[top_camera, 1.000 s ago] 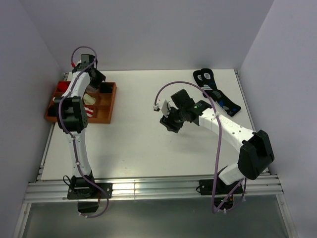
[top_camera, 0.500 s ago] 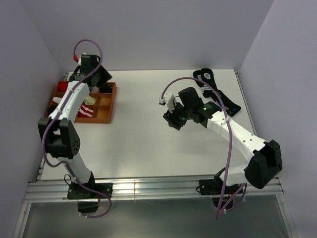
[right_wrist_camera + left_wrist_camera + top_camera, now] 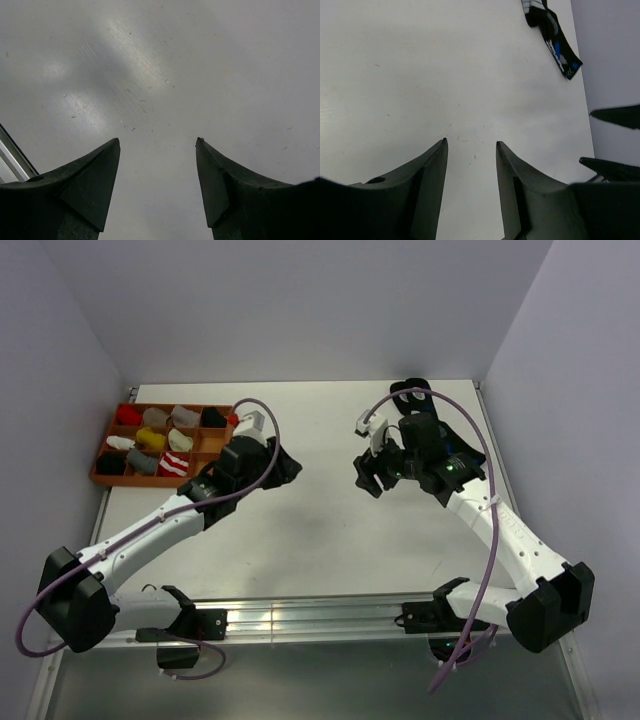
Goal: Roll the socks
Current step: Reset both arms
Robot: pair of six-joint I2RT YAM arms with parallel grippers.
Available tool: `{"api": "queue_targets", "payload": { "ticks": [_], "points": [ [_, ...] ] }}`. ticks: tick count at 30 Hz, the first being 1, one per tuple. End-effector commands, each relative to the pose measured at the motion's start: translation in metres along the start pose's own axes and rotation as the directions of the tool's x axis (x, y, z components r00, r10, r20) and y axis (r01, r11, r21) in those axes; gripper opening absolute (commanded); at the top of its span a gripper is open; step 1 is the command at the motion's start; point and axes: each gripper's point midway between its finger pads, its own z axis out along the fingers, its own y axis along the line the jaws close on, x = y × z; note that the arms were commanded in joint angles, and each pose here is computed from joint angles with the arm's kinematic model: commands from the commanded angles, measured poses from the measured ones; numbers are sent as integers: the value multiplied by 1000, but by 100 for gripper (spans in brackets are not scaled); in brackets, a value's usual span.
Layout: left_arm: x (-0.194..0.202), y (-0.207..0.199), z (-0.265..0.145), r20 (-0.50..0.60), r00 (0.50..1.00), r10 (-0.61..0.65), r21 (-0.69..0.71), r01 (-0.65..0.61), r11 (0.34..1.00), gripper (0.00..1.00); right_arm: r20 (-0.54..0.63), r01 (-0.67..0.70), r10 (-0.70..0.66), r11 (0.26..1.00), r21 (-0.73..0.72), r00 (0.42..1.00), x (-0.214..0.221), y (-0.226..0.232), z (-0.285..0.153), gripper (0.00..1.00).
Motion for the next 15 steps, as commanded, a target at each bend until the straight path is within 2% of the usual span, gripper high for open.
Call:
{"api": "queue_targets", "payload": {
  "ticks": [1,3,4,5,15],
  "points": [
    [-5,-36,-9,83,996,10,123,-20,992,48,73,-14,14,1000,-1,997,-12,0,-10,72],
    [2,-44,-12,75,997,28,135,-38,990,48,69,-10,9,1000,8,998,-9,-2,-13,76],
    [3,-48,-14,78,996,33,144,-44,989,48,64,-11,10,1000,14,998,-8,-3,-15,82],
    [8,-54,-17,71,997,44,158,-55,986,48,70,-10,8,1000,20,998,-8,-3,-19,100],
    [18,-62,-16,50,996,71,163,-79,983,47,117,-19,14,999,37,993,-10,-1,-37,100]
  ]
}}
